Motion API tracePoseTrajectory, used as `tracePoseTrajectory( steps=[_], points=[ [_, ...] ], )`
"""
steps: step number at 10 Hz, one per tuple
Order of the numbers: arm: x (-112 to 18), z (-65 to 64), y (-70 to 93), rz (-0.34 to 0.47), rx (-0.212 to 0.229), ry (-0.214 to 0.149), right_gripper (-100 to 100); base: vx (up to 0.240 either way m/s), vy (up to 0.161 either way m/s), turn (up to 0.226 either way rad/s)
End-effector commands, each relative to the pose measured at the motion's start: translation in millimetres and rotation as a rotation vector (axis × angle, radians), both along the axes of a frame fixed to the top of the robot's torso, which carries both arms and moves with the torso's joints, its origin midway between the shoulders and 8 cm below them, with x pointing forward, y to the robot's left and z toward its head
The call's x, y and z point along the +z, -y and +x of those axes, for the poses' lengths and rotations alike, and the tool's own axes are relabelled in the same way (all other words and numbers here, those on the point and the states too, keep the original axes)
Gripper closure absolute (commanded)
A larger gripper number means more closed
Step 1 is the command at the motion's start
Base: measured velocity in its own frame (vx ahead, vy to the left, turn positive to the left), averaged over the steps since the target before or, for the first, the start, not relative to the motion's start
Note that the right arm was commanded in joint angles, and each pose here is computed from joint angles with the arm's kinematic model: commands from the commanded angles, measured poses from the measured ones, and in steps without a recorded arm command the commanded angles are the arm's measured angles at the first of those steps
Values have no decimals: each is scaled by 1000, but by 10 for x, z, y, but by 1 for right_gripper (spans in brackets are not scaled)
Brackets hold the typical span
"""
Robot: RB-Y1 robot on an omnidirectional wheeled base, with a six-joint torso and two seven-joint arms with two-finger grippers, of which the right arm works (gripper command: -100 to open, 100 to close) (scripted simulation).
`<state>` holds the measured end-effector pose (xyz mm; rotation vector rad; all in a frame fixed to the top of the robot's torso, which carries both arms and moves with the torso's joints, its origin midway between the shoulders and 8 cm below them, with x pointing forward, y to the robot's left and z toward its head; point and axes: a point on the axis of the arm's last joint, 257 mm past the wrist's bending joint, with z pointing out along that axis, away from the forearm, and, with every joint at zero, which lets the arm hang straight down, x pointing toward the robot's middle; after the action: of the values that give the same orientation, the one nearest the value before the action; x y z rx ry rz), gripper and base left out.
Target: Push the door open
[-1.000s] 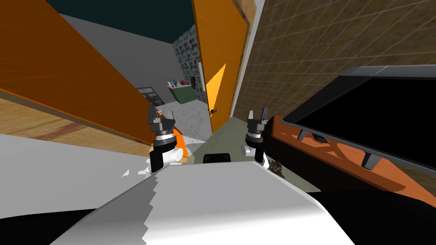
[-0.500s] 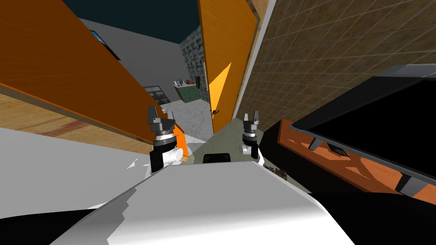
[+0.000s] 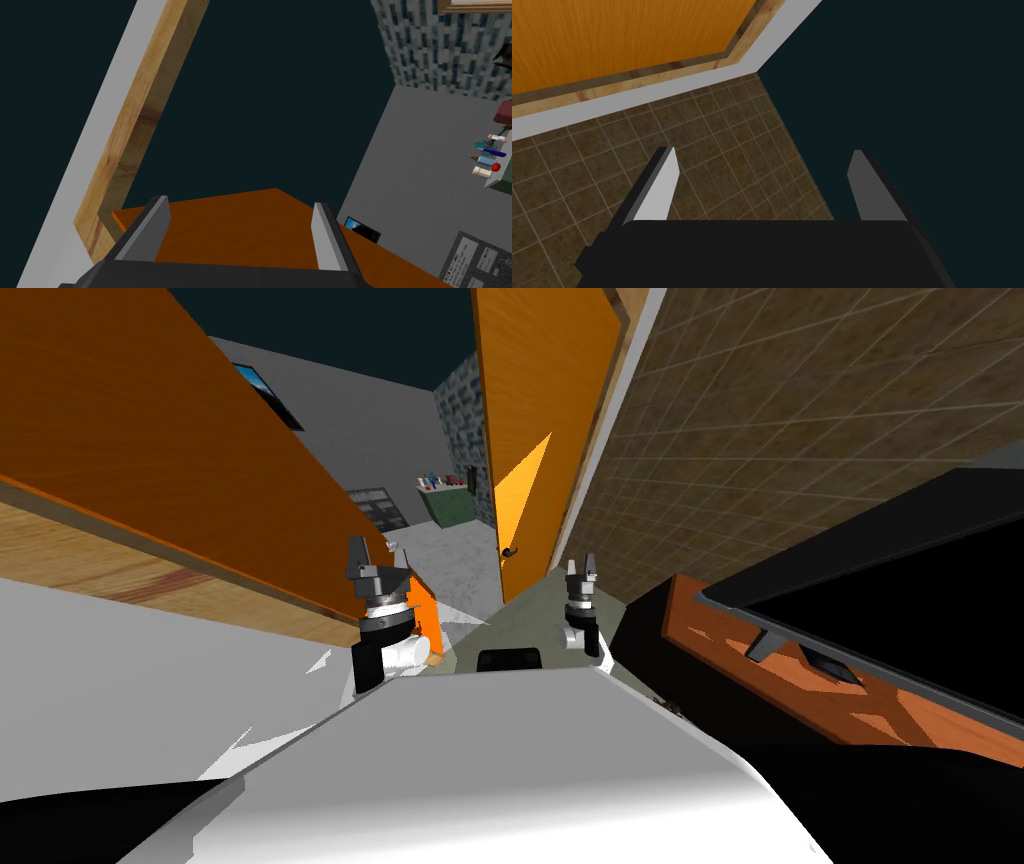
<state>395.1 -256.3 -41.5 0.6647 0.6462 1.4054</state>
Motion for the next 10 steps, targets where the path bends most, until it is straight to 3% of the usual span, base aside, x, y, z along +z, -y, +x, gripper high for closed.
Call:
tracePoseTrajectory(
  steps=[1, 10],
  points=[
    [-112, 97, -10, 0, 7, -19, -100, 59, -65, 231],
    [-792, 450, -34, 2, 25, -149, -100, 51, -59, 117]
  ],
)
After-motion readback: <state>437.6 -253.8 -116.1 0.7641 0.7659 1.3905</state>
